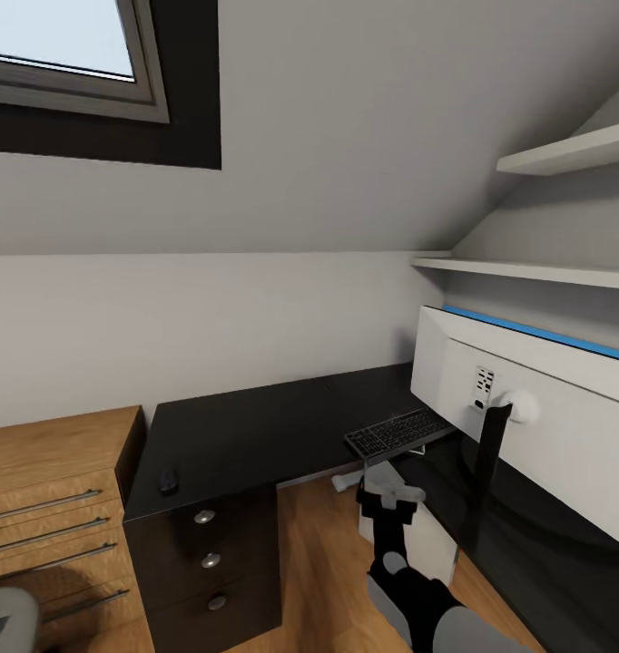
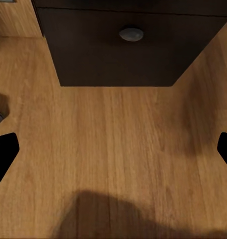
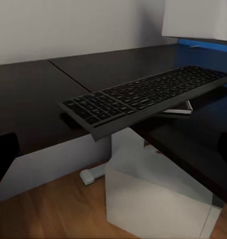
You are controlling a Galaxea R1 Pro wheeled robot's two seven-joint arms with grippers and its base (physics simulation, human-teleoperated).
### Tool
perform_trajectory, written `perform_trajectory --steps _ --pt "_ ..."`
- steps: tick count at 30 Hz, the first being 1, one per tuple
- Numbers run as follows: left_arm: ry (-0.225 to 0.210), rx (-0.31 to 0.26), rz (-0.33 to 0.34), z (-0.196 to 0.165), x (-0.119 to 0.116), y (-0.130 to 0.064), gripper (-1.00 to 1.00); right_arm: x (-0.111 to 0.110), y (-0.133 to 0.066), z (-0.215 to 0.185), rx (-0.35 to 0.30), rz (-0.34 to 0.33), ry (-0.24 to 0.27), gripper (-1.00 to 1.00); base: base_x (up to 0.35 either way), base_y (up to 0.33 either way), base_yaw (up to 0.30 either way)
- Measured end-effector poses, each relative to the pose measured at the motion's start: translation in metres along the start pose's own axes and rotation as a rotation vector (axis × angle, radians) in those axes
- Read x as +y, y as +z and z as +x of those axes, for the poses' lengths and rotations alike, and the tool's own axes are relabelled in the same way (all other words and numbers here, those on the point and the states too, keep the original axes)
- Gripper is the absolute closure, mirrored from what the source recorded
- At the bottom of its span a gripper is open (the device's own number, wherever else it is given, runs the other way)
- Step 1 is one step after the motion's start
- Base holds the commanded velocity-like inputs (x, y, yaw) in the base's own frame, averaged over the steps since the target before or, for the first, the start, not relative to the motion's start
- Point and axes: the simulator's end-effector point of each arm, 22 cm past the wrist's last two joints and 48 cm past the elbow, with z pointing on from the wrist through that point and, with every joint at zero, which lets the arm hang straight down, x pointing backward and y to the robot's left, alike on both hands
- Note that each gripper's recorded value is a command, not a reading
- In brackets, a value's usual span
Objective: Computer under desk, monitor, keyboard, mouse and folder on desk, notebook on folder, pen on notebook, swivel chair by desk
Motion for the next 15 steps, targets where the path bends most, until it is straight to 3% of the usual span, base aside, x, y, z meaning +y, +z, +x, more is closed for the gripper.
perform_trajectory --steps 9,15 --pt "-0.002 -0.001 -0.004 0.0 0.002 0.0 -1.0 -0.013 0.003 0.014 0.069 0.043 0.004 -1.0 0.0 0.0 0.0" --pt "-0.002 -0.002 -0.005 -0.001 0.002 0.0 -1.0 -0.043 0.007 0.022 0.115 0.136 0.083 -1.0 0.0 0.0 0.0"
